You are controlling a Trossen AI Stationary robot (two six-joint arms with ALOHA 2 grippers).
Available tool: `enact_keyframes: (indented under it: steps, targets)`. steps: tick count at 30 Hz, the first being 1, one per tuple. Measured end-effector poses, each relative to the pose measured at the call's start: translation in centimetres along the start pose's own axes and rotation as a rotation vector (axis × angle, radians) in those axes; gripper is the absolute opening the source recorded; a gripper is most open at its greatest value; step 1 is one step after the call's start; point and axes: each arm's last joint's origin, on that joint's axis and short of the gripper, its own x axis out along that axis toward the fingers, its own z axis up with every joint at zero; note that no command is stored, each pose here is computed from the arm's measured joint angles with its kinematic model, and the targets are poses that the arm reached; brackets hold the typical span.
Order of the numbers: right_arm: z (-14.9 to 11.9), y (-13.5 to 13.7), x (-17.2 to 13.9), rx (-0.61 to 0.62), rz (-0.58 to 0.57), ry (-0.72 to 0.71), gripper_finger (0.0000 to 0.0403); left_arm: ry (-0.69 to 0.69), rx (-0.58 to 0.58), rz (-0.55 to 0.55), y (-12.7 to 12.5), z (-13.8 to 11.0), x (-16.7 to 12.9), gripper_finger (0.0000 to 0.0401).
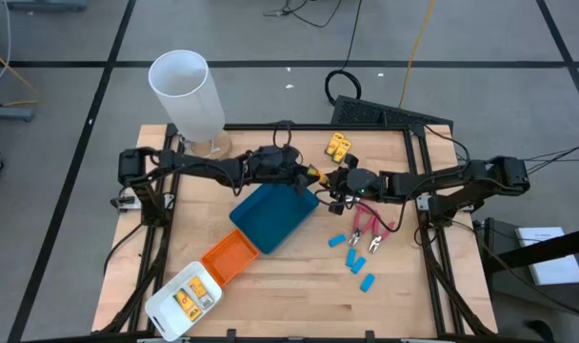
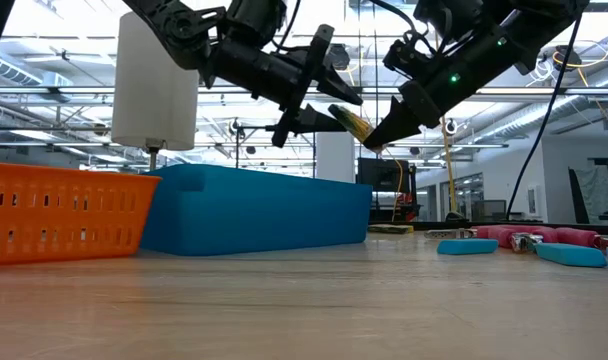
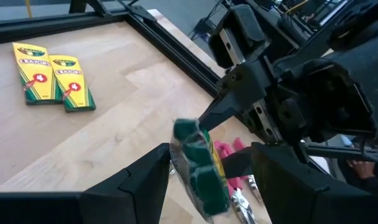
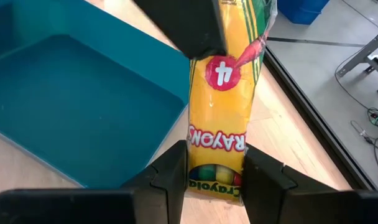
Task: Pick & Place School Supplies
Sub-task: Put the yellow crayon box into the white bin
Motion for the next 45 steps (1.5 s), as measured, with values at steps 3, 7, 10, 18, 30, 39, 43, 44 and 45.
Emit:
enact_keyframes:
  steps: [3,7,10,18,30,39,43,44,45]
  targets:
    - [0.0,0.0,0.0,-0.004,0.001,0.001,0.0118,0.012,-0.003,0.009,0.2,0.0,0.0,0.0223]
    - [0.0,0.0,0.0,-0.004,0.002,0.001,0.0118,0.022,-0.01,0.003,0.3,0.0,0.0,0.0185]
    - [0.0,0.0,0.0,-0.003,0.002,0.001,0.0118,0.026,-0.009,0.003,0.3,0.0,0.0,0.0142]
    - [-0.1,0.0,0.0,0.014,0.004,0.005,0.0118,0.024,0.031,0.004,0.5,0.1,0.0,0.0074]
    - [0.5,-0.4,-1.0,0.113,0.001,-0.012,0.0119,0.003,0.132,0.011,-0.1,2.7,-2.9,0.0076]
    - [1.7,0.5,-2.8,0.06,0.047,-0.111,0.0119,0.011,0.205,-0.008,-1.8,3.3,-4.8,0.0025]
    - [1.8,1.0,-3.1,0.045,0.065,-0.125,0.0119,0.023,0.203,-0.015,-1.8,3.2,-4.8,0.0029]
    - [1.8,1.1,-3.2,0.046,0.069,-0.13,0.0119,0.022,0.203,-0.016,-1.9,3.2,-4.8,0.0031]
    - [1.9,1.1,-3.4,0.046,0.072,-0.135,0.0119,0.021,0.201,-0.018,-1.9,3.2,-4.8,0.0031]
